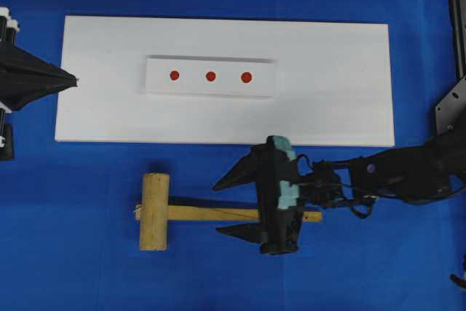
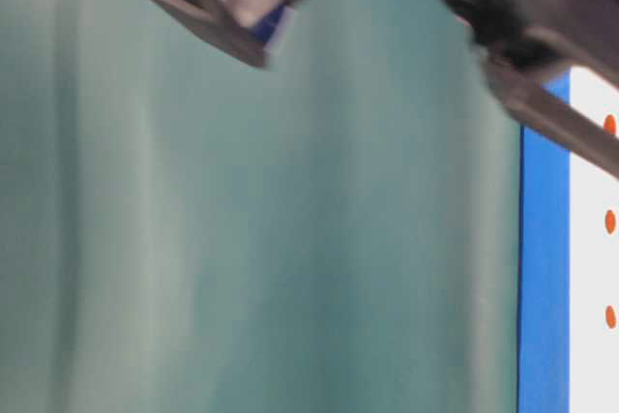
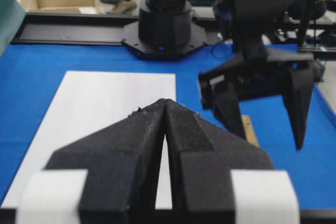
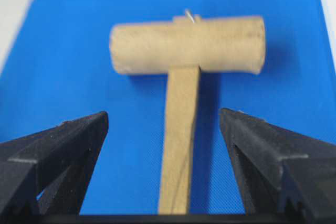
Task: Hit the mark with a hammer.
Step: 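Close the right gripper on the mallet handle near its end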
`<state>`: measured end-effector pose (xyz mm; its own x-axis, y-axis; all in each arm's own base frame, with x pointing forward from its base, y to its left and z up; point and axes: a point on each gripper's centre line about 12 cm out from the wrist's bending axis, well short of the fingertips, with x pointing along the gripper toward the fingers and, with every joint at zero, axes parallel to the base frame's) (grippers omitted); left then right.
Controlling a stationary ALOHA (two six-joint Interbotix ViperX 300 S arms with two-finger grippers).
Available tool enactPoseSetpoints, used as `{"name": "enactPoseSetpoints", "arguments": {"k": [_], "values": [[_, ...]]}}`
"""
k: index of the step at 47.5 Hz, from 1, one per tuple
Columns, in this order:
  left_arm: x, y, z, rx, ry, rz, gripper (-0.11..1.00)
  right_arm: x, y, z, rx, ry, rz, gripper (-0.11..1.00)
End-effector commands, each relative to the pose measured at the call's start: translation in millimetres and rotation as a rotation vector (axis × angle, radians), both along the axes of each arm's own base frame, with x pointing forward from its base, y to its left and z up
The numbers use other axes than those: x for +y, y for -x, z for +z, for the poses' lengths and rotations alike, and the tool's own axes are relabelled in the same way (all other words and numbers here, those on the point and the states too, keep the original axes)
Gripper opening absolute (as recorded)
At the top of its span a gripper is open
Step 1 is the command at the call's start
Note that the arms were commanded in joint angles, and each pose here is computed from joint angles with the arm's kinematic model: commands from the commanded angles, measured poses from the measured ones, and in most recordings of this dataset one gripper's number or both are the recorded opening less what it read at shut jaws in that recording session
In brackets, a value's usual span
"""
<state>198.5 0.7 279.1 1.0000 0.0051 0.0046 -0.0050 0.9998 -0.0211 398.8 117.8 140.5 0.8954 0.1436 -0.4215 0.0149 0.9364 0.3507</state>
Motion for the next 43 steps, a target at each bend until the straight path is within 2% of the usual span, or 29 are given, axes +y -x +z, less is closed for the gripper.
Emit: {"name": "enactPoseSetpoints", "arguments": {"k": [1, 8, 16, 37, 43], "values": [[0, -1, 2, -0.006, 0.005, -0.001, 0.00, 1, -9, 1, -0.015, -0.004, -0.022, 0.84], [0, -1, 1, -0.002, 0.008, -0.001, 0.00, -3, -12, -18, 0.021, 0.021, -0.064, 0.84], [0, -1, -1, 0.003, 0.008, -0.001, 0.00, 2, -13, -29, 0.037, 0.051, -0.067, 0.84], [0, -1, -1, 0.005, 0.008, -0.001, 0.00, 9, -24, -45, 0.063, 0.055, -0.066, 0.84], [0, -1, -2, 0.005, 0.008, -0.001, 0.00, 12, -29, -48, 0.064, 0.057, -0.059, 0.81]]}}
